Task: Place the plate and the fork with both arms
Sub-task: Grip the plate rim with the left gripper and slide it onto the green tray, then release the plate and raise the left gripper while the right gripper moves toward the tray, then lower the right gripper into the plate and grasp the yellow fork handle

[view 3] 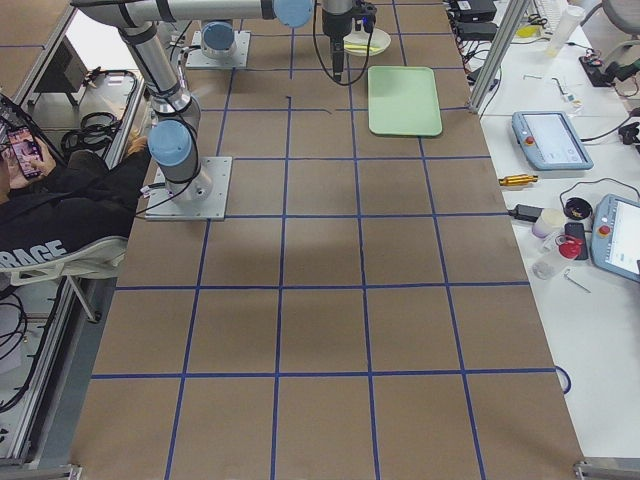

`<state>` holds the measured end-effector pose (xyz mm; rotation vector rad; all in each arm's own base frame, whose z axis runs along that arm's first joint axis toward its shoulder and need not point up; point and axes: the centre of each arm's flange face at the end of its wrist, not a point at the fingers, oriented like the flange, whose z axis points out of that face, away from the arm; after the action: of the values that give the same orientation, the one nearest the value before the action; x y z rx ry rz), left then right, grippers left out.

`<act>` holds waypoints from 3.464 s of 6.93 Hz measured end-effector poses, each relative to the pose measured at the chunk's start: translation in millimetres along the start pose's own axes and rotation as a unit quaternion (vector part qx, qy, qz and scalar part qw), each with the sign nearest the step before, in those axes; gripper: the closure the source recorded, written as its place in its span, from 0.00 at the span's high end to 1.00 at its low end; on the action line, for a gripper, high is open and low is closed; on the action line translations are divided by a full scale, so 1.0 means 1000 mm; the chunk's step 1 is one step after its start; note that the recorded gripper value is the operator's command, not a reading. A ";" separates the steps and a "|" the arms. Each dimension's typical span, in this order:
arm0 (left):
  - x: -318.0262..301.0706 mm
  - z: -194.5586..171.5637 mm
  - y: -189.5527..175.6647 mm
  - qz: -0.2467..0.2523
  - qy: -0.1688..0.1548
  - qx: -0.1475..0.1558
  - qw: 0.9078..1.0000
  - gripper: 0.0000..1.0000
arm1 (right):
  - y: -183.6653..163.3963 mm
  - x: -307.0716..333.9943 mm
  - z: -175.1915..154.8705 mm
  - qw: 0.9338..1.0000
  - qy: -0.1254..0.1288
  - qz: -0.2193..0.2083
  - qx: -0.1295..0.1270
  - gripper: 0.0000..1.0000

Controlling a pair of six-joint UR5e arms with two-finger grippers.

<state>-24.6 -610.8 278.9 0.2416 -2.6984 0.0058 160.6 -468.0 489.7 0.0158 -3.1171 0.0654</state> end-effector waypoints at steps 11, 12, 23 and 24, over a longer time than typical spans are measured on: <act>0.132 0.011 -0.017 0.023 -0.138 0.011 0.990 1.00 | 0.000 -0.001 0.001 1.000 0.002 -0.003 -0.001 1.00; 0.147 -0.039 0.024 0.023 -0.158 0.004 0.987 1.00 | 0.000 -0.001 0.001 1.000 0.002 -0.003 -0.001 1.00; 0.194 -0.108 0.203 0.057 -0.215 0.010 0.975 1.00 | -0.209 -0.175 0.156 0.995 0.013 0.096 0.029 1.00; 0.194 -0.108 0.203 0.057 -0.215 0.011 0.975 1.00 | -0.223 -0.200 0.197 0.993 0.004 0.106 0.046 0.93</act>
<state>-187.9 -439.1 464.6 0.1009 -3.1416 0.0189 358.2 -697.6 297.4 -0.3122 -3.0917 0.2123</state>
